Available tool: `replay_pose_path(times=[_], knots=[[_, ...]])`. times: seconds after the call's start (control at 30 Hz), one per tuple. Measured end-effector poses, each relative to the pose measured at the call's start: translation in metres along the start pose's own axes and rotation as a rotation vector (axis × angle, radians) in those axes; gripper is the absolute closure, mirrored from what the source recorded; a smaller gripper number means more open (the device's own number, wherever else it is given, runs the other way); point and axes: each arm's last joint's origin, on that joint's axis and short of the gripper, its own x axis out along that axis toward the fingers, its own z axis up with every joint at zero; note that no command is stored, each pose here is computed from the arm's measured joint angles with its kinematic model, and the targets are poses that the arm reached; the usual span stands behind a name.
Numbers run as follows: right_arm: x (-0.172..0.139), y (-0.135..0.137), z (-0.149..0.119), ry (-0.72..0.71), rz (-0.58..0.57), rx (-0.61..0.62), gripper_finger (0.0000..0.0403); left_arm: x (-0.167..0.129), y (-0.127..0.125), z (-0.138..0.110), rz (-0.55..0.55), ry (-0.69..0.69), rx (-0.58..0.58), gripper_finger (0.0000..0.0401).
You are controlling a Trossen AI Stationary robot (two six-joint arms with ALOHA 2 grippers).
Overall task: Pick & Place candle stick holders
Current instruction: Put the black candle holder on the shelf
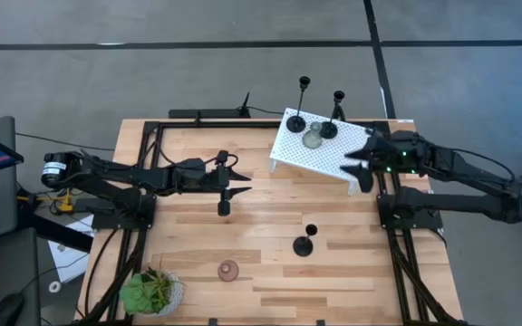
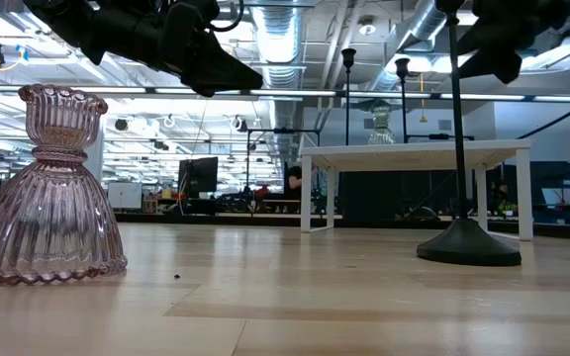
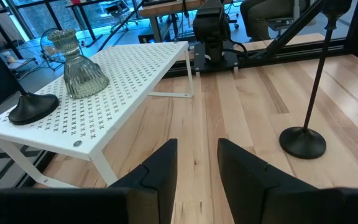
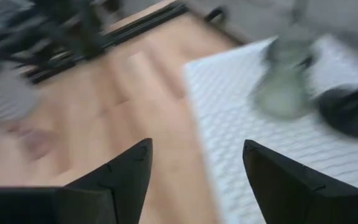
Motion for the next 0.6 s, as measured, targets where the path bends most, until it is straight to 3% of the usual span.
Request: replay_pose_path(times=[0.17, 0.6], knots=[[0.01, 0.014, -0.01, 0.114, 0.144, 0.019, 0.0184, 0.0, 0.0, 0.0, 0.0, 0.0, 0.0, 0.0286], [0.071, 0.063, -0.042, 0.342, 0.302, -0.116, 0.0232, 0.0, 0.0, 0.0, 0.0, 0.0, 0.0, 0.0286]])
